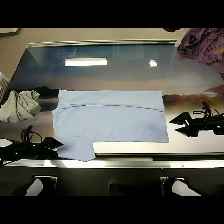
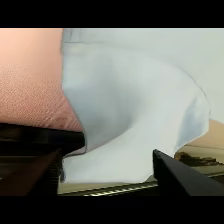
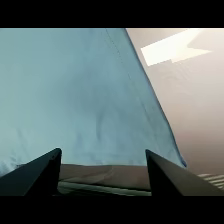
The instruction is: Fold the clothes and pants, and hang the long-sleeved shirts on hangers.
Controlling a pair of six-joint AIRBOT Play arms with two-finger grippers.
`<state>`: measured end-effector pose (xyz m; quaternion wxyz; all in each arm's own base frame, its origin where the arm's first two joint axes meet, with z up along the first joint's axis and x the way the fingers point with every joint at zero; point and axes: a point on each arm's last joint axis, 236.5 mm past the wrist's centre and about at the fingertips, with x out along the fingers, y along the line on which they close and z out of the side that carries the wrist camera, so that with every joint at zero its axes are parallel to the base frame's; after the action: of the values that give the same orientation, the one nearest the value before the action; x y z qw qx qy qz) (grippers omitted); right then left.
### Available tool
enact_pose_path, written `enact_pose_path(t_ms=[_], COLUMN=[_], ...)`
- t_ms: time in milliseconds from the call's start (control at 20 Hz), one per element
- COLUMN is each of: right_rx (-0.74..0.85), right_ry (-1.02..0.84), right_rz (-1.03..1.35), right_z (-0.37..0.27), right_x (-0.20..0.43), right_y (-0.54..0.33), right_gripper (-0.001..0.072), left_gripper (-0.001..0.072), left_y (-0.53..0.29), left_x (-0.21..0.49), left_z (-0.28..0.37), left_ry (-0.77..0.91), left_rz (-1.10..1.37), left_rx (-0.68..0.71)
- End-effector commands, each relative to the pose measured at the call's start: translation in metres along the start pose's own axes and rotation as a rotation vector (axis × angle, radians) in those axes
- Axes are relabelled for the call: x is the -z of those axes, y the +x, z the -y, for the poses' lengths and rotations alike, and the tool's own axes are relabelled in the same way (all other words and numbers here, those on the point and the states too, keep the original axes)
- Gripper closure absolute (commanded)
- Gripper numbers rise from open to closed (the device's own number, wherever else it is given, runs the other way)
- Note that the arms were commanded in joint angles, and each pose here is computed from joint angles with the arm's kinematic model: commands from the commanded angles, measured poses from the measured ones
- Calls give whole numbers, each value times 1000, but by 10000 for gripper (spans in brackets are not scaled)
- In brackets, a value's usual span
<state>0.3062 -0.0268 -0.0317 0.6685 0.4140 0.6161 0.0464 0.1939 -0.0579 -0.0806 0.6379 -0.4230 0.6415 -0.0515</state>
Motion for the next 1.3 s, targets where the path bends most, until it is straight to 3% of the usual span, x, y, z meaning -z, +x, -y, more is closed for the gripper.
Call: enact_pose_path(t_ms=[0, 50, 100, 250, 400, 550, 800, 1250], right_rx=[-9, -8, -8, 22, 176, 92, 155, 59], right_ry=[3, 3, 3, 1, 21, 45, 39, 91], right_rz=[2, 2, 2, 4, -69, -165, -167, -274], right_z=[-2, -1, -1, 6, 49, 43, 63, 62], right_x=[0, 0, 0, 0, 11, 21, 18, 49], right_y=[0, 0, 0, 1, 5, 23, 27, 57], right_gripper=[122, 122, 122, 121, 120, 121, 160, 158], left_gripper=[361, 574, 685, 686, 686, 685, 685, 685], left_y=[8, 9, 9, 9, 9, 9, 9, 9], left_x=[7, 8, 8, 10, 11, 10, 10, 10], left_z=[2, 2, 2, 3, 3, 3, 3, 3], left_ry=[11, 13, 15, 14, 15, 14, 13, 13], left_rz=[-29, -36, -38, -45, -47, -46, -45, -45], left_rx=[6, 5, 5, 10, 10, 10, 10, 10])
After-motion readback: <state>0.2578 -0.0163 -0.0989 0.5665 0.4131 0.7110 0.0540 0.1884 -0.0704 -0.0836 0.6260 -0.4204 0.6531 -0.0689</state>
